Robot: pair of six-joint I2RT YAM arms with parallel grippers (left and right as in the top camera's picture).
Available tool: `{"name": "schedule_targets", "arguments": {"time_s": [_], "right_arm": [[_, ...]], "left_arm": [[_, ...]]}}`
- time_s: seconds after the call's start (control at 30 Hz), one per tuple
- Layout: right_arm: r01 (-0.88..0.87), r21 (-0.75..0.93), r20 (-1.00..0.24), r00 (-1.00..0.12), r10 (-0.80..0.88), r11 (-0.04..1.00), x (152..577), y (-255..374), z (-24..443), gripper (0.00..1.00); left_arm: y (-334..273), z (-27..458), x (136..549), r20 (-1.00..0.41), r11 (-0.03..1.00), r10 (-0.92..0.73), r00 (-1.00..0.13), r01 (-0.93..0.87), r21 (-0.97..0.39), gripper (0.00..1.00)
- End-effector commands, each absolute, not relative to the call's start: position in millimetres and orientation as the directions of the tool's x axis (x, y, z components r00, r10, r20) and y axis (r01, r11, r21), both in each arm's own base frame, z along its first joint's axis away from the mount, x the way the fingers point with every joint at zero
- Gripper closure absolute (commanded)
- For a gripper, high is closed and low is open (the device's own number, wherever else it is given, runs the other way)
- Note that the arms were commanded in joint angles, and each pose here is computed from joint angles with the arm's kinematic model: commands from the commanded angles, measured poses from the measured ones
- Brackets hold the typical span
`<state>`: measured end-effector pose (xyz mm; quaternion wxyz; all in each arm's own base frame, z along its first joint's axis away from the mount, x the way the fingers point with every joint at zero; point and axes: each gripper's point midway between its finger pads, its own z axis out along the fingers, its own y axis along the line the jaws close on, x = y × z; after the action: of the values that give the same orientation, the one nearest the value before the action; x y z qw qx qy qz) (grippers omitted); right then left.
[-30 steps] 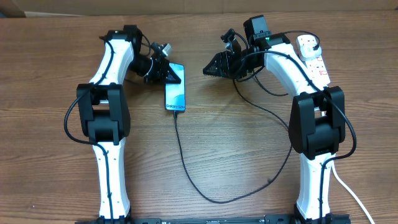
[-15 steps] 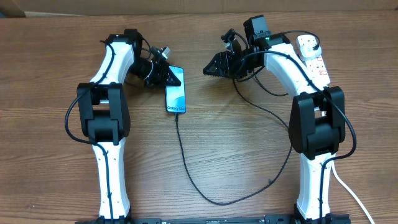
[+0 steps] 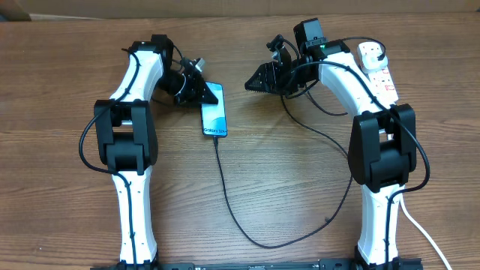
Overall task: Plug charger to phone and switch on socket
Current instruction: 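Lay the phone flat with the left gripper and release it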
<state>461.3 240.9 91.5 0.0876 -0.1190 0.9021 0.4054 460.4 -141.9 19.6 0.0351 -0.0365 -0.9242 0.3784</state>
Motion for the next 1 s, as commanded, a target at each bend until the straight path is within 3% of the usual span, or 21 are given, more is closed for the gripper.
{"name": "schedule_targets", "arguments": {"time_s": [0.0,0.43,0.8,0.97], "right_arm": [[-0.338,0.698,-0.321,-0.936,-0.145,0.632,466.4,244.5,119.3,0.37],[-0.337,0.698,-0.321,-0.936,-0.145,0.632,466.2,244.4,119.2,0.34],[-0.338,0.698,-0.321,-0.936,-0.145,0.631,466.3,244.5,119.3,0.33],[-0.338,0.698,-0.321,-0.936,-0.145,0.631,466.3,244.5,119.3,0.33]], "left_arm": [[-142.6,22.7,460.1,0.044,0.733,0.085,-0.995,0.032,-0.680,0.82],[-108.8,-1.6,461.2,0.103,0.878,-0.010,-0.995,-0.058,-0.476,0.76],[-64.7,-18.4,462.3,0.120,0.959,-0.177,-0.977,-0.198,-0.203,0.76],[-60.0,-19.5,462.8,0.115,0.961,-0.198,-0.974,-0.216,-0.174,0.66]]}}
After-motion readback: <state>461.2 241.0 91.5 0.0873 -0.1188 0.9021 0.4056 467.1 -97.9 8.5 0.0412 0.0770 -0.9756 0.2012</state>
